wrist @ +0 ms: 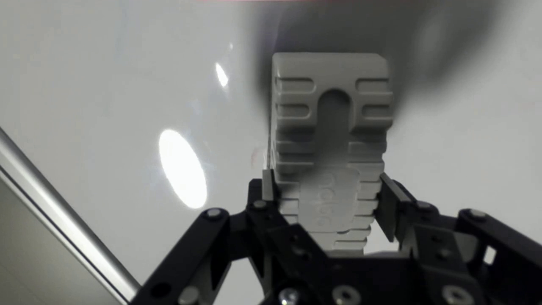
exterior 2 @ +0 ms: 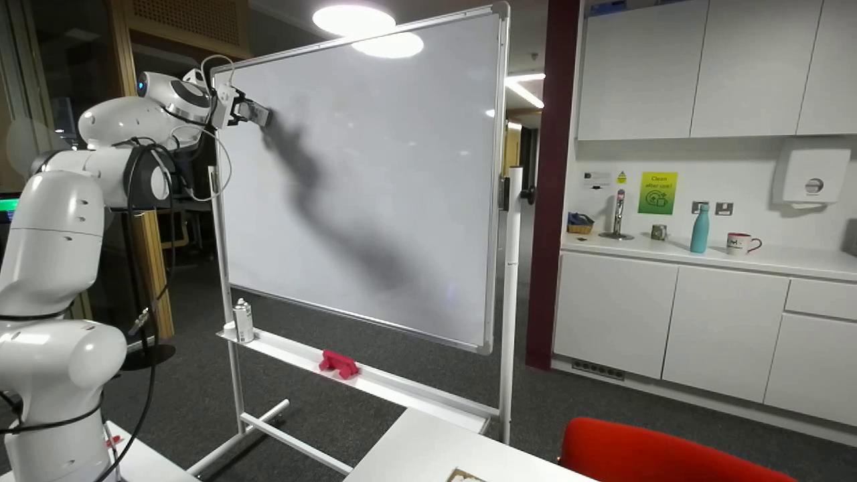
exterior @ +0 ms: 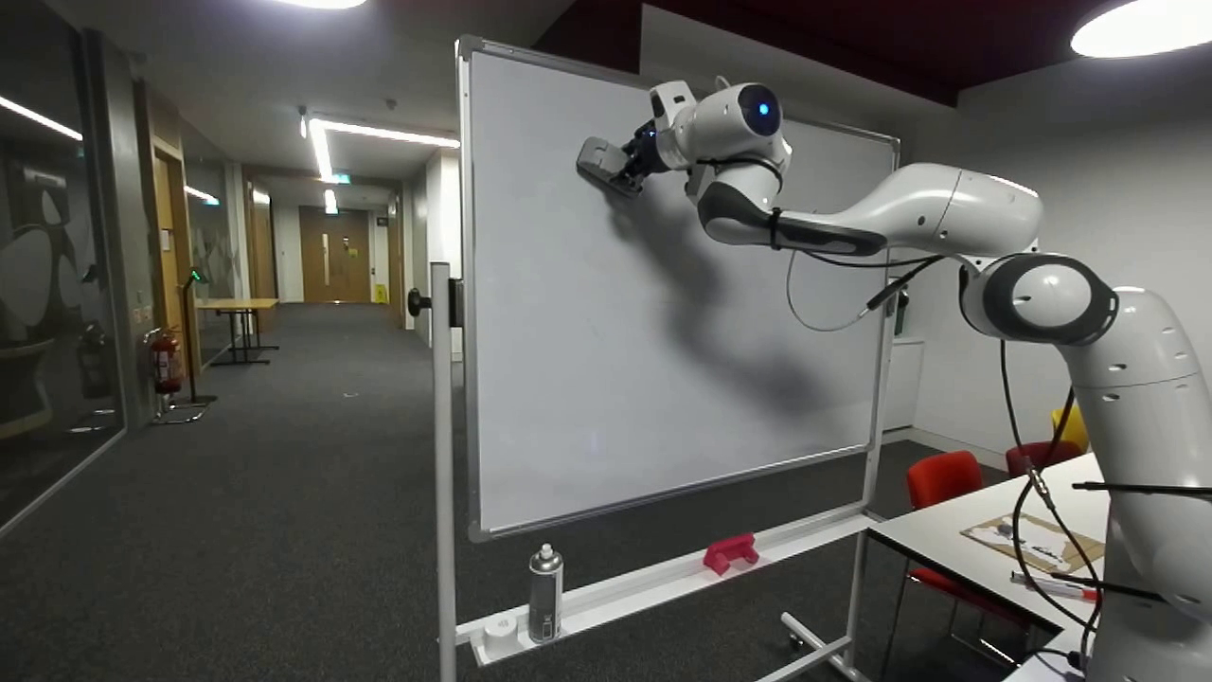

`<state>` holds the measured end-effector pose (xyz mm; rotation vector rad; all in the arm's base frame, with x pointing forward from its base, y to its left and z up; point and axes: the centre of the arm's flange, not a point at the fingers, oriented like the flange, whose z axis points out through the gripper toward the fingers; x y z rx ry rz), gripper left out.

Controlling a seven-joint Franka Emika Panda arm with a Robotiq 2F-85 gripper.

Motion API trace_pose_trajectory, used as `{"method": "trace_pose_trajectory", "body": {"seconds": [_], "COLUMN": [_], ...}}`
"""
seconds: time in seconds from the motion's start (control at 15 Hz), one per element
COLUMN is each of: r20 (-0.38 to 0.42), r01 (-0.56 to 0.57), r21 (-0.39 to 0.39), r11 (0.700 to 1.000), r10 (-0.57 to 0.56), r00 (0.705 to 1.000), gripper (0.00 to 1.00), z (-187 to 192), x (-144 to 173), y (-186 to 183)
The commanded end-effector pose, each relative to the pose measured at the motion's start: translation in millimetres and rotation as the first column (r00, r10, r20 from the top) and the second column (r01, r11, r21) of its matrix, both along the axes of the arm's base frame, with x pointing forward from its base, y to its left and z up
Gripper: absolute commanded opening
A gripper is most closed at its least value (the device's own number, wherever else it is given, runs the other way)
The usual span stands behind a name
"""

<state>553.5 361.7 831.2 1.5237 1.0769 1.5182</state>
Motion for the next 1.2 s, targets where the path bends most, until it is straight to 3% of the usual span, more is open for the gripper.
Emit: {"method": "trace_pose_trajectory", "body": {"seconds": [0.0,0.4,1.13], "r20": [-0.077,-0.138,-0.059], "r01": [0.022,0.002,-0.014], "r21": [-0.068,-0.093,0.013], "r11": [0.997,0.996,1.000], "r10": [-0.027,-0.015,0.015], "r00": [0.997,0.990,0.998], "gripper": [0.32,0.32,0.32], "z": [-43.9,-65.1,24.9], "x": [4.1,1.9,3.4], "y": [1.2,15.5,-5.8]}}
